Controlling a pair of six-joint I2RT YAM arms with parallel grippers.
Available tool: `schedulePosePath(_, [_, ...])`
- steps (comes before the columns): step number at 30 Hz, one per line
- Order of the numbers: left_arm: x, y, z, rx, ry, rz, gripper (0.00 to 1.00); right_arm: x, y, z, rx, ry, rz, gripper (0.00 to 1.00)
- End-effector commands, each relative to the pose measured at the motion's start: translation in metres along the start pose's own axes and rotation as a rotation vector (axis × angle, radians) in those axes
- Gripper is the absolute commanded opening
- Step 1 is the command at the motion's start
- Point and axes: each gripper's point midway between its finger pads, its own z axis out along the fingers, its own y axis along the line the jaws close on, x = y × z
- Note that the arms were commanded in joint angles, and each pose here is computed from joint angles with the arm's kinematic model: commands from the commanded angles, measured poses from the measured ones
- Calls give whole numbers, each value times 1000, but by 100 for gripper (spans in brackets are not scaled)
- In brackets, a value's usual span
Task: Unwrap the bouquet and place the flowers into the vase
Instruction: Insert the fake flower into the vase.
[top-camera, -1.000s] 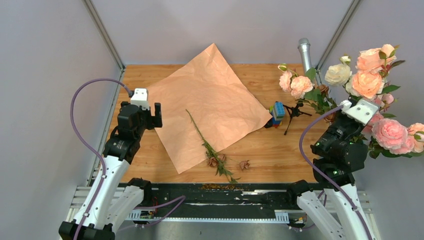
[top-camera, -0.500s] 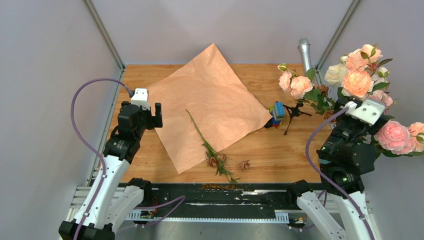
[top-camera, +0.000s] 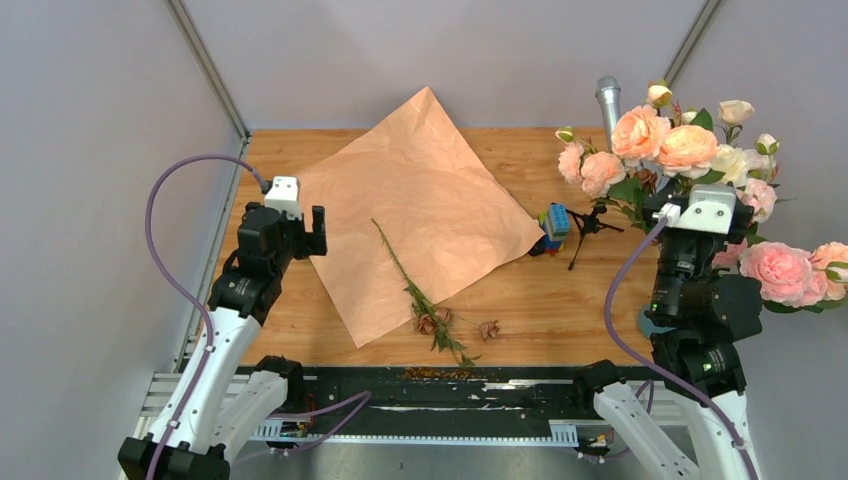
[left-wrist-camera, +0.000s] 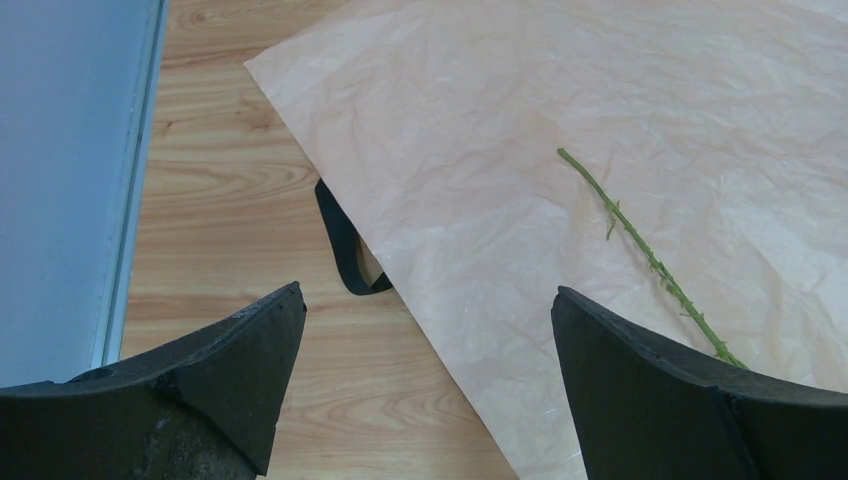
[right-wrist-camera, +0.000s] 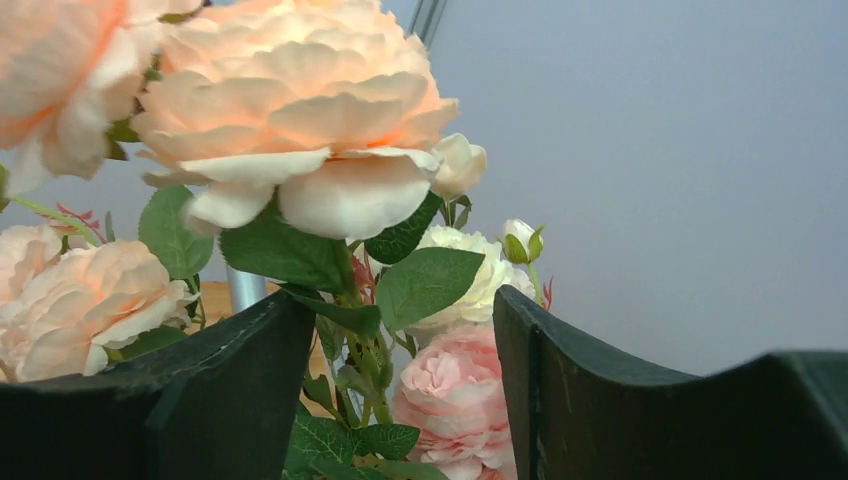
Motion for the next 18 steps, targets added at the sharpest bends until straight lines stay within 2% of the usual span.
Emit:
schedulePosePath(1, [-9, -3, 1, 14, -33, 6, 100, -21, 3, 5, -59, -53, -28, 62])
schedulePosePath(5, [-8, -4, 1, 17, -29, 6, 100, -12, 1, 11, -11, -4, -57, 48])
schedulePosePath(9, [-8, -5, 2, 23, -27, 6, 100, -2, -8, 14, 69, 50, -62, 22])
schedulePosePath(12, [-8, -5, 2, 24, -26, 6, 100, -1, -15, 12, 103, 56, -66, 8])
schedulePosePath(15, [-8, -5, 1, 26, -27, 6, 100, -1, -20, 10, 124, 56, -75, 0])
schedulePosePath(18, [-7, -6, 1, 28, -27, 7, 100, 2, -24, 9, 150, 63, -79, 0])
